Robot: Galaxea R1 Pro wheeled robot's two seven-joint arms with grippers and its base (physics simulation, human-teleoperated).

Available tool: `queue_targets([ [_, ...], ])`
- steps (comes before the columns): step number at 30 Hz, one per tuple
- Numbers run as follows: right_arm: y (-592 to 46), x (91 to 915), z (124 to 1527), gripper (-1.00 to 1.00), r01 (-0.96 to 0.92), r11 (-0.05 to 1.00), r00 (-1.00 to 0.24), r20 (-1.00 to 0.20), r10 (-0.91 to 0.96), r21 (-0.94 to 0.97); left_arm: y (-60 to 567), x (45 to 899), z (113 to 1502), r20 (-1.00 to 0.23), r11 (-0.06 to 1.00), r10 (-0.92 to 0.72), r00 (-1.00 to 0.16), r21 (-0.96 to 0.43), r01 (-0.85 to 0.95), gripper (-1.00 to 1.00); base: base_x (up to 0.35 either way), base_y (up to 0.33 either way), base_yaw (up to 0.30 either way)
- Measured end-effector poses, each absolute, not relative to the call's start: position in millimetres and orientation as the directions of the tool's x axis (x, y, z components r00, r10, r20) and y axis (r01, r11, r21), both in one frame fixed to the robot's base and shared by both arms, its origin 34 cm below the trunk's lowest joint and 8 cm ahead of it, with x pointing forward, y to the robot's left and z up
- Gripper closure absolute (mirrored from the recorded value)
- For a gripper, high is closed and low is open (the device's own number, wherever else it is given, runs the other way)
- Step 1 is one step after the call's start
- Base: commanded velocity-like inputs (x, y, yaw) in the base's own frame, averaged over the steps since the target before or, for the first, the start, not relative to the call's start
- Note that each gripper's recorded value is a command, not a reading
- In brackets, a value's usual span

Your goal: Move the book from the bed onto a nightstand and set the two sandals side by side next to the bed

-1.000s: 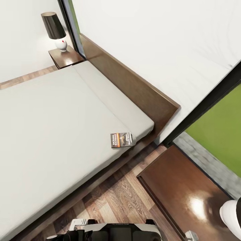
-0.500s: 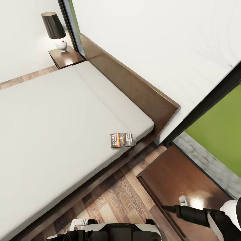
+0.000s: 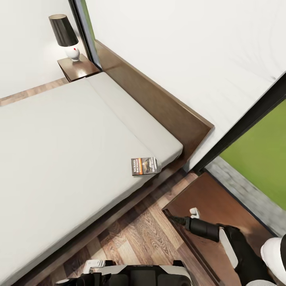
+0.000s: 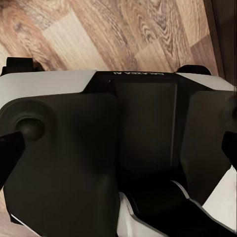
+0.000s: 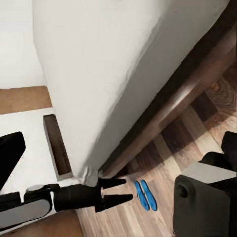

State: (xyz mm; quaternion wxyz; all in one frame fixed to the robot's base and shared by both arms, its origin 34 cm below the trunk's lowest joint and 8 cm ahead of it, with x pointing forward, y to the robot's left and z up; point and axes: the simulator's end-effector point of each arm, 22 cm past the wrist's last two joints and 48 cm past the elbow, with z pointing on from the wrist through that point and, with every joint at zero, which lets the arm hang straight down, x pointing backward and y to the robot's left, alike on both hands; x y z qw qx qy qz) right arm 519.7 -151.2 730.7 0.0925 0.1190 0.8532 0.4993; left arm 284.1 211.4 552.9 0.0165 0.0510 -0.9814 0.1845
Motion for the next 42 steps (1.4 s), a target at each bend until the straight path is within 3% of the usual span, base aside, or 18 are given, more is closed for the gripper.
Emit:
queue_targets([
  [4, -111.9, 534.4, 743.7, -1.00, 0.103, 0.416, -0.941, -0.047, 0.336, 0.903, 199.5, 284.3, 553.5, 0.052, 0.921, -0.095, -0.994, -0.374, -0.108, -1.00, 0.000, 0.000, 0.000],
  [8, -112.1, 539.4, 700.6, -1.00, 0.166, 0.601, -0.926, -0.086, 0.368, 0.782, 196.2, 284.7, 553.7, 0.051, 0.919, -0.097, -0.994, -0.378, -0.109, -1.00, 0.000, 0.000, 0.000],
  [11, -143.2, 561.2, 673.4, -1.00, 0.168, 0.762, -0.884, -0.246, 0.397, 0.626, 195.9, 285.0, 553.7, 0.050, 0.919, -0.097, -0.994, -0.379, -0.109, -1.00, 0.000, 0.000, 0.000],
  [13, -163.2, 580.0, 670.8, -1.00, 0.169, 0.815, -0.837, -0.356, 0.415, 0.554, 195.5, 281.8, 554.1, 0.052, 0.919, -0.096, -0.994, -0.379, -0.109, -1.00, 0.000, 0.000, 0.000],
  [17, -168.7, 590.5, 674.8, -1.00, 0.193, 0.807, -0.802, -0.384, 0.458, 0.559, 195.5, 269.2, 555.4, 0.067, 0.919, -0.096, -0.993, -0.377, -0.114, -1.00, 0.000, 0.000, 0.000],
  [22, -168.1, 609.9, 691.0, -1.00, 0.295, 0.679, -0.703, -0.329, 0.631, 0.672, 195.5, 263.3, 556.2, 0.074, 0.919, -0.095, -0.993, -0.376, -0.116, -1.00, 0.000, 0.000, 0.000],
  [27, -178.0, 672.7, 737.6, -1.00, 0.378, 0.333, -0.452, -0.142, 0.881, 0.864, 195.5, 262.6, 556.2, 0.075, 0.919, -0.095, -0.993, -0.376, -0.117, -1.00, 0.000, 0.000, 0.000],
  [28, -186.2, 700.7, 759.1, -1.00, 0.361, 0.201, -0.366, -0.060, 0.929, 0.911, 195.5, 262.5, 556.3, 0.075, 0.919, -0.095, -0.993, -0.376, -0.117, -1.00, 0.000, 0.000, 0.000],
  [32, -190.9, 714.3, 772.0, -1.00, 0.344, 0.103, -0.310, 0.009, 0.951, 0.933, 195.5, 261.7, 556.3, 0.076, 0.919, -0.095, -0.993, -0.376, -0.117, -1.00, 0.000, 0.000, 0.000],
  [42, -180.8, 711.8, 783.2, -1.00, 0.266, 0.023, -0.320, 0.065, 0.945, 0.964, 195.4, 261.0, 556.4, 0.078, 0.919, -0.096, -0.992, -0.376, -0.118, -1.00, 0.000, 0.000, 0.000],
])
